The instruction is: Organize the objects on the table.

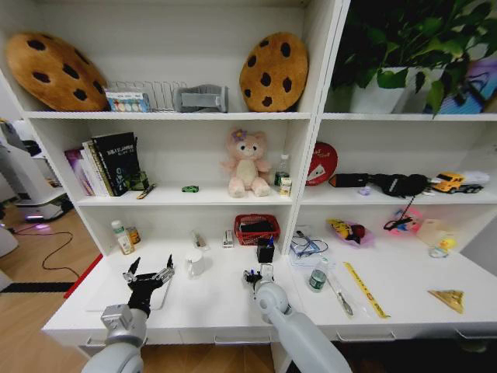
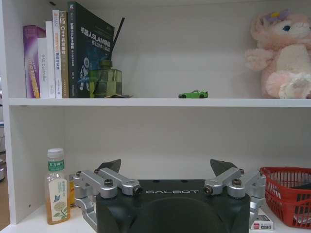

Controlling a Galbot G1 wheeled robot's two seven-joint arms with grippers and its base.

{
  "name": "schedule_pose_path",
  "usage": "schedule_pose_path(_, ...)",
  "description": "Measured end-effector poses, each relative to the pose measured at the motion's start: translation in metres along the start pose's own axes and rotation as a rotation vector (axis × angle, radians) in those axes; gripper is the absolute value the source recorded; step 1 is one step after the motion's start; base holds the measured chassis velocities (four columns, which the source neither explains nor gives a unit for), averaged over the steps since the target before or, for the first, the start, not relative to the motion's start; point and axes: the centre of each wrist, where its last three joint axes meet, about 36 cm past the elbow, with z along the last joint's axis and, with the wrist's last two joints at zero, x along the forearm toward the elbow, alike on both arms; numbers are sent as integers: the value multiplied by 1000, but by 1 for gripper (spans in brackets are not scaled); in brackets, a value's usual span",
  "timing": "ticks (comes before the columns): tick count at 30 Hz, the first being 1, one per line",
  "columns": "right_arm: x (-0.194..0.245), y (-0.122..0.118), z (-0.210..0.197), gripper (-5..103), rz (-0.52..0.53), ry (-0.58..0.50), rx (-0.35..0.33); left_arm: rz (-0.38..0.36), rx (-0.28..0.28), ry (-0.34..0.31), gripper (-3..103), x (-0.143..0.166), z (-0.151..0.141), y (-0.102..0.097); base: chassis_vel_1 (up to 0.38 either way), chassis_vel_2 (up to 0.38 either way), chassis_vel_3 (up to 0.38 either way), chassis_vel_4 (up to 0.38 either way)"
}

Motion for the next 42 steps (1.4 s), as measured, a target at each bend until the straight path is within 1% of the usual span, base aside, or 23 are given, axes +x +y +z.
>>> schedule_pose_path(2, 0, 0, 0, 55, 0, 1, 1, 0, 0, 0, 100, 0, 0, 0, 0, 0, 0, 0)
schedule_pose_path(3, 0, 1, 1, 48, -3, 4, 5, 0, 0, 0, 100, 0, 0, 0, 0, 0, 0, 0)
schedule_pose_path(6, 2, 3, 2, 41, -9, 9, 11, 0, 0, 0, 100, 0, 0, 0, 0, 0, 0, 0)
schedule_pose_path(8, 2, 4, 3, 41, -10, 10, 12, 0, 0, 0, 100, 0, 0, 0, 0, 0, 0, 0)
schedule_pose_path(9, 3, 5, 4, 30, -13, 15, 15, 0, 0, 0, 100, 0, 0, 0, 0, 0, 0, 0)
schedule_pose_path(11, 3, 6, 5, 30, -14, 16, 15, 0, 0, 0, 100, 0, 0, 0, 0, 0, 0, 0)
schedule_pose_path(12, 3, 6, 5, 25, -15, 17, 15, 0, 0, 0, 100, 0, 0, 0, 0, 0, 0, 0)
schedule_pose_path(13, 4, 7, 6, 10, -16, 19, 14, 0, 0, 0, 100, 0, 0, 0, 0, 0, 0, 0)
schedule_pose_path(19, 9, 2, 8, 9, -21, 5, 8, 0, 0, 0, 100, 0, 0, 0, 0, 0, 0, 0)
schedule_pose_path(20, 10, -2, 8, 9, -29, -47, 27, 0, 0, 0, 100, 0, 0, 0, 0, 0, 0, 0)
schedule_pose_path(21, 13, -10, 2, 8, -34, -163, 62, 0, 0, 0, 100, 0, 0, 0, 0, 0, 0, 0)
schedule_pose_path(22, 13, -10, 2, 8, -34, -163, 62, 0, 0, 0, 100, 0, 0, 0, 0, 0, 0, 0)
schedule_pose_path(23, 12, -19, -3, 8, -40, -274, 107, 0, 0, 0, 100, 0, 0, 0, 0, 0, 0, 0)
schedule_pose_path(24, 10, -27, -8, 8, -44, -335, 135, 0, 0, 0, 100, 0, 0, 0, 0, 0, 0, 0)
schedule_pose_path(25, 10, -27, -8, 8, -44, -335, 135, 0, 0, 0, 100, 0, 0, 0, 0, 0, 0, 0)
schedule_pose_path(27, 7, -42, -22, 8, -56, -457, 159, 0, 0, 0, 100, 0, 0, 0, 0, 0, 0, 0)
schedule_pose_path(28, 7, -42, -22, 8, -56, -457, 159, 0, 0, 0, 100, 0, 0, 0, 0, 0, 0, 0)
schedule_pose_path(30, -1, -58, -33, 8, -81, -588, 204, 0, 0, 0, 100, 0, 0, 0, 0, 0, 0, 0)
schedule_pose_path(31, -1, -58, -33, 8, -81, -588, 204, 0, 0, 0, 100, 0, 0, 0, 0, 0, 0, 0)
schedule_pose_path(32, -8, -65, -36, 8, -81, -652, 231, 0, 0, 0, 100, 0, 0, 0, 0, 0, 0, 0)
schedule_pose_path(33, -8, -65, -36, 8, -81, -652, 231, 0, 0, 0, 100, 0, 0, 0, 0, 0, 0, 0)
schedule_pose_path(36, -36, -83, -38, 8, -77, -772, 290, 0, 0, 0, 100, 0, 0, 0, 0, 0, 0, 0)
schedule_pose_path(42, -72, -85, -50, 8, -105, -867, 331, 0, 0, 0, 100, 0, 0, 0, 0, 0, 0, 0)
